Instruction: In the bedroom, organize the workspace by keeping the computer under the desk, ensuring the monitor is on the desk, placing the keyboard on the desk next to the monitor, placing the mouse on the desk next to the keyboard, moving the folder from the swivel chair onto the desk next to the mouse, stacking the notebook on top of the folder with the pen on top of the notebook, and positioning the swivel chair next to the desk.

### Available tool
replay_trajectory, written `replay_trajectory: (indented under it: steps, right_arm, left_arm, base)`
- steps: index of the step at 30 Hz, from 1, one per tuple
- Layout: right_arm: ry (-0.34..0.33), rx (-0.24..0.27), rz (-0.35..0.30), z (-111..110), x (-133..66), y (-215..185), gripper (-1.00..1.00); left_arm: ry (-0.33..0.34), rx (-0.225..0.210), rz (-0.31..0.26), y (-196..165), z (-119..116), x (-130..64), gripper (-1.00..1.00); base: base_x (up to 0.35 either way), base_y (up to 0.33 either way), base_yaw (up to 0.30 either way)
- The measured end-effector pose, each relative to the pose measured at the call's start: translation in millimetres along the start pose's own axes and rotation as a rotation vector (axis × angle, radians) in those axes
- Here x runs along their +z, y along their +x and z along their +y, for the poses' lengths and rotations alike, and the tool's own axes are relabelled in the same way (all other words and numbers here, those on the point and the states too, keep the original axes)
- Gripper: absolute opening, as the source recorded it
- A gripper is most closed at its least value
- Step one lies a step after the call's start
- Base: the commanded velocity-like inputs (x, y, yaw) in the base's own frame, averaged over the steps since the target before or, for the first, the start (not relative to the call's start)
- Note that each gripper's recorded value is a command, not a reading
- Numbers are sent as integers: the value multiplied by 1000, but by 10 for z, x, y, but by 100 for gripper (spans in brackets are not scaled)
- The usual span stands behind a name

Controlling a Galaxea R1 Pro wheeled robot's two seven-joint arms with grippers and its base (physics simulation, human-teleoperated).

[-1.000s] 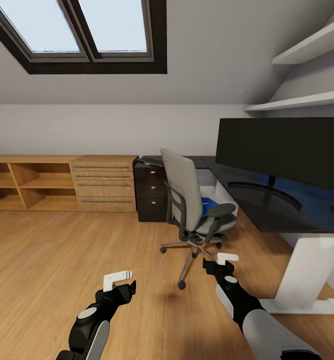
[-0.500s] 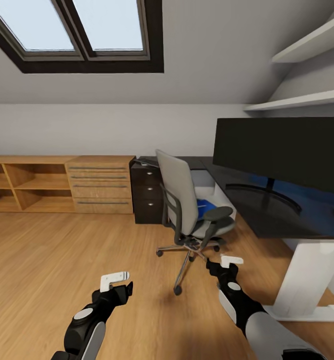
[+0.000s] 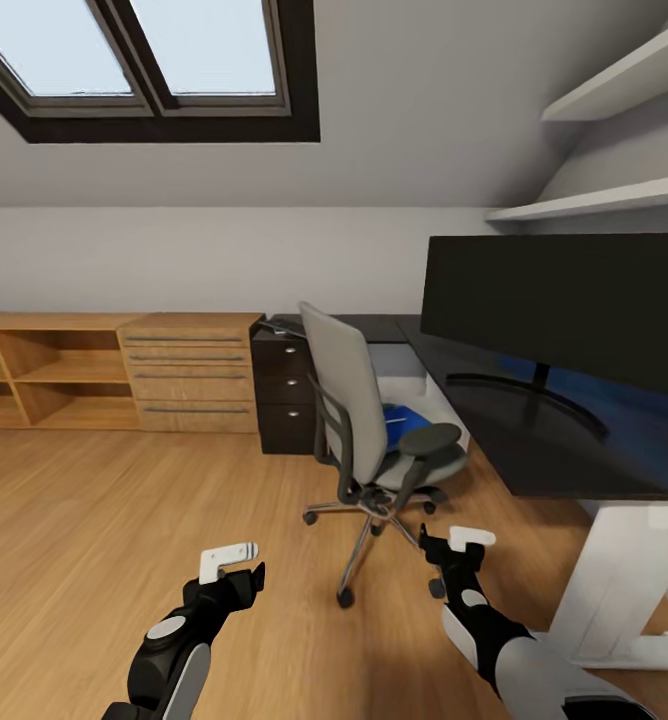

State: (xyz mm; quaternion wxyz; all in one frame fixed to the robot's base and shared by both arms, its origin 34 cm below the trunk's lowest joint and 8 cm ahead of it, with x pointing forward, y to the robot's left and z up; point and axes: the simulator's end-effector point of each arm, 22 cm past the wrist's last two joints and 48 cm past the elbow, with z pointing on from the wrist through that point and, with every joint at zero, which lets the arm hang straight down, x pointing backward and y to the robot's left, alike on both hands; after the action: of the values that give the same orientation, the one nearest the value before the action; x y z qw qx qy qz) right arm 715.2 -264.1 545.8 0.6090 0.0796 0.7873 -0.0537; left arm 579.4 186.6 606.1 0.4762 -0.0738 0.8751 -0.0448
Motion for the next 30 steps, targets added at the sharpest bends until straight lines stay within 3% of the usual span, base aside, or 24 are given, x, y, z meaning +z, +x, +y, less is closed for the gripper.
replay_trajectory:
  steps: [30]
  right_arm:
    - [37, -17, 21, -291, 17, 90, 100]
  left_arm:
    - [-8, 1, 13, 62, 32, 30, 100]
  base:
    - [123, -11, 0]
